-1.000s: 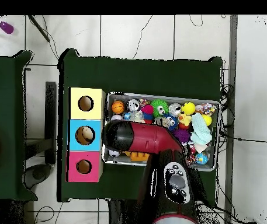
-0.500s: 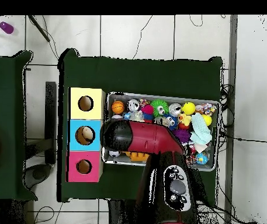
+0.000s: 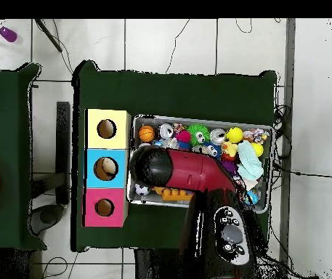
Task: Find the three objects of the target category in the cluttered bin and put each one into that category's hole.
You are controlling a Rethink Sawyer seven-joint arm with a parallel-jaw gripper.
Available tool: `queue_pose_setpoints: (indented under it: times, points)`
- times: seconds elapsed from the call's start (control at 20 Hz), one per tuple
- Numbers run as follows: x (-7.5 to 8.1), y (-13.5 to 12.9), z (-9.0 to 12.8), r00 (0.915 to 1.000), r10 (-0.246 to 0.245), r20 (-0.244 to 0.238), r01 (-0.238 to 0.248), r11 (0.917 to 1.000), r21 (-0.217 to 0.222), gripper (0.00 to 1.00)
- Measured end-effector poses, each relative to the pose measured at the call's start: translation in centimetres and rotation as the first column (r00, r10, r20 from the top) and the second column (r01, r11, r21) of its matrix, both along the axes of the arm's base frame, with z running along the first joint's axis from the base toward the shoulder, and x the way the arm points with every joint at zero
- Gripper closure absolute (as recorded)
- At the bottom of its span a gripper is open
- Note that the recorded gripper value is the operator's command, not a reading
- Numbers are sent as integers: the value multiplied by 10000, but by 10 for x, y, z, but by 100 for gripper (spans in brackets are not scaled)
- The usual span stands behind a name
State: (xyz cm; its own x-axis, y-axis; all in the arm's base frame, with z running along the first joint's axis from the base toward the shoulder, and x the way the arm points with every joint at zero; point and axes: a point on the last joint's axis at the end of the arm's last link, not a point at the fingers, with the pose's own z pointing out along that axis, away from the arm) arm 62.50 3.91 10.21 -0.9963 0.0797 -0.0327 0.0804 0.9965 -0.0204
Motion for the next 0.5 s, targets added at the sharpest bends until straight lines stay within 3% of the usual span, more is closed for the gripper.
queue_pose_setpoints:
  times: [0.5]
  points:
    - [4, -6, -5, 9996, -98, 270, 97, 10000, 22, 0]
